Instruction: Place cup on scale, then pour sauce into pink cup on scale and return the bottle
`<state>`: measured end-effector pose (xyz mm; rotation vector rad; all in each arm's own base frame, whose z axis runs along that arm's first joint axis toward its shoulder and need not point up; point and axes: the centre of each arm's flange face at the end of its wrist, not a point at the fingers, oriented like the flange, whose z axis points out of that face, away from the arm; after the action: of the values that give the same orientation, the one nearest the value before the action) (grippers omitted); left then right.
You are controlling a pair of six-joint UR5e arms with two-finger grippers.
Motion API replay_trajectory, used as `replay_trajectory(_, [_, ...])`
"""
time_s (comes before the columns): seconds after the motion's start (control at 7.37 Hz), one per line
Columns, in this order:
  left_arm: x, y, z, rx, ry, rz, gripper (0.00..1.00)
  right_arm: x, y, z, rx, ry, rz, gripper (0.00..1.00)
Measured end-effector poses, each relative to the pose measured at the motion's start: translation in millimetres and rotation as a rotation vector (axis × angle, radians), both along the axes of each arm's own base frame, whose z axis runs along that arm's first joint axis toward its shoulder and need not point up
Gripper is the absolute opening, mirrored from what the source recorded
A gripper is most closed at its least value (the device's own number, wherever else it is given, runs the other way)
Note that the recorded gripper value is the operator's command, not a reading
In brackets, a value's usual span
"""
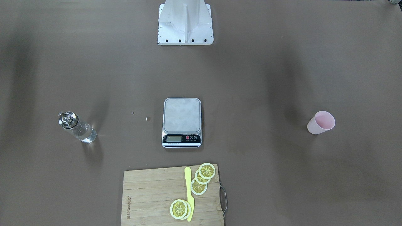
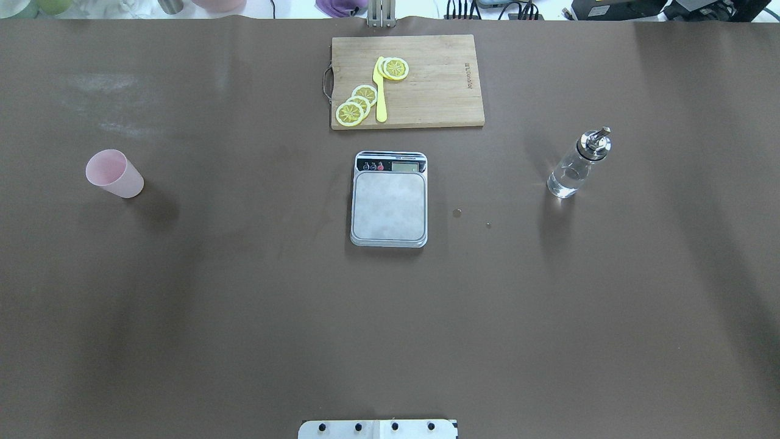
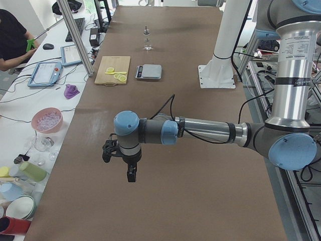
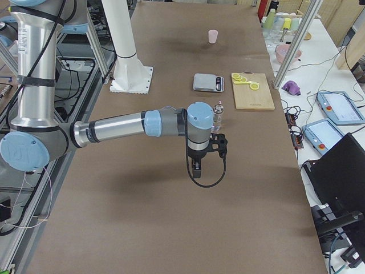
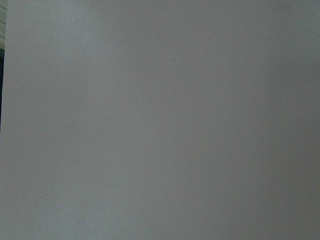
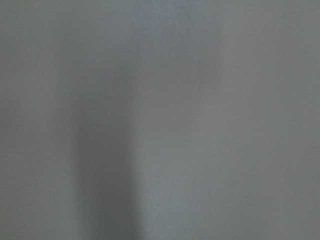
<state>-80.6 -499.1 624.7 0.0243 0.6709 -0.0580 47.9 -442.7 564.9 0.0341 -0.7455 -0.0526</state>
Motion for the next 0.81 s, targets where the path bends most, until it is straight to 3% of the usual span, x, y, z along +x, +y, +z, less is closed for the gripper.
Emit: replay_trajectory(0.81, [2.7, -3.9, -7.5, 0.015, 0.002, 0.004, 0.98, -4.4, -2.5, -2.0, -0.02, 0.003, 0.018, 1.0])
